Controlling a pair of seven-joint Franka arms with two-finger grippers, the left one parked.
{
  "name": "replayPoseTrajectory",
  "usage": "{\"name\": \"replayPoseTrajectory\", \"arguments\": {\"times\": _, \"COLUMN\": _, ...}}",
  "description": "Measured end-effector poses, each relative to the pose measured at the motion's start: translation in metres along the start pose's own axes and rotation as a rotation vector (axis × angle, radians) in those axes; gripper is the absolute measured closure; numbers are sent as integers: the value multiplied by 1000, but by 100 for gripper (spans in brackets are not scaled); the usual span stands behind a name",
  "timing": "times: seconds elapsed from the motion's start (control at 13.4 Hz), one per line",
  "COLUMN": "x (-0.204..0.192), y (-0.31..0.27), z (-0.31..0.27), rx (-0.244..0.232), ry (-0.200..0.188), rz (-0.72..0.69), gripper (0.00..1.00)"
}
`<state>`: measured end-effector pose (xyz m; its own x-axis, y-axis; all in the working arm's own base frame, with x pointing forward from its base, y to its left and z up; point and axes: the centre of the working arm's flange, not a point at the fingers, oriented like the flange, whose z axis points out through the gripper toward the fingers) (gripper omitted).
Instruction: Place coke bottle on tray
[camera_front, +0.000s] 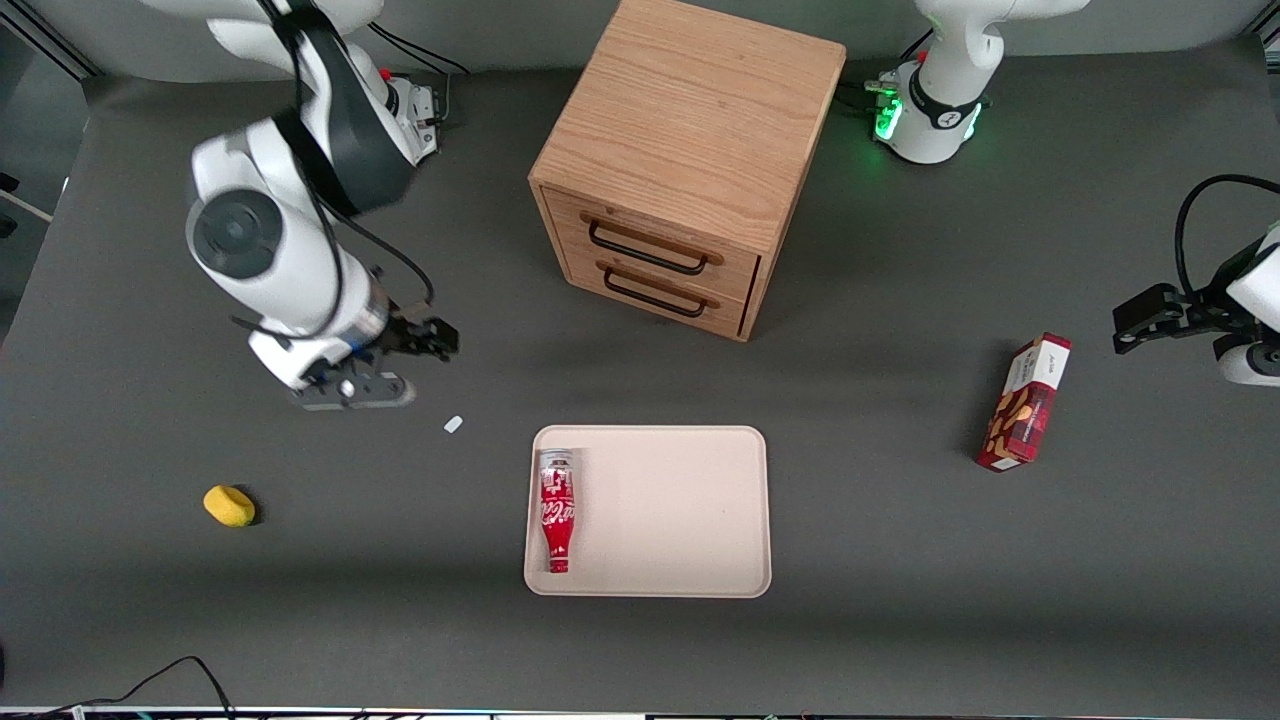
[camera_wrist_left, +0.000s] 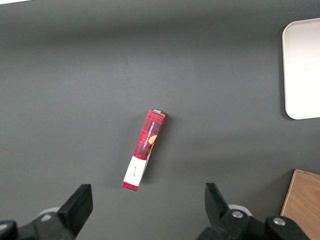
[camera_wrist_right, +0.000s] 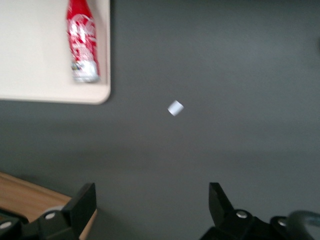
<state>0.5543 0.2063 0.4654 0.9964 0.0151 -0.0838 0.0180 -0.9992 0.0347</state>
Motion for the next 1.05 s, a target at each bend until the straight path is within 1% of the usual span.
{"name": "replayPoseTrajectory", "arguments": {"times": 0.15, "x": -36, "y": 35, "z": -16, "rx": 2, "ry": 7, "rz": -1, "gripper": 0}}
{"name": "replayPoseTrajectory", "arguments": {"times": 0.3, "x": -69, "y": 64, "z": -36, "rx": 7, "ry": 21, "rz": -6, "gripper": 0}}
{"name": "replayPoseTrajectory", "arguments": {"times": 0.45, "x": -96, "y": 88, "z": -60, "rx": 13, "ry": 41, "rz": 12, "gripper": 0}}
{"name": "replayPoseTrajectory", "arguments": {"times": 0.52, "x": -103, "y": 103, "z": -70, "rx": 17, "ry": 52, "rz": 24, "gripper": 0}}
{"name": "replayPoseTrajectory", "arguments": {"times": 0.67, "x": -106, "y": 135, "z": -82, "rx": 24, "ry": 72, "rz": 52, "gripper": 0}}
{"name": "replayPoseTrajectory", "arguments": {"times": 0.75, "x": -104, "y": 147, "z": -86, "rx": 25, "ry": 72, "rz": 60, "gripper": 0}}
{"name": "replayPoseTrajectory", "arguments": {"times": 0.9, "x": -100, "y": 157, "z": -93, "rx": 24, "ry": 65, "rz": 50, "gripper": 0}}
{"name": "replayPoseTrajectory", "arguments": {"times": 1.05, "x": -93, "y": 159, "z": -95, "rx": 22, "ry": 39, "rz": 50, "gripper": 0}}
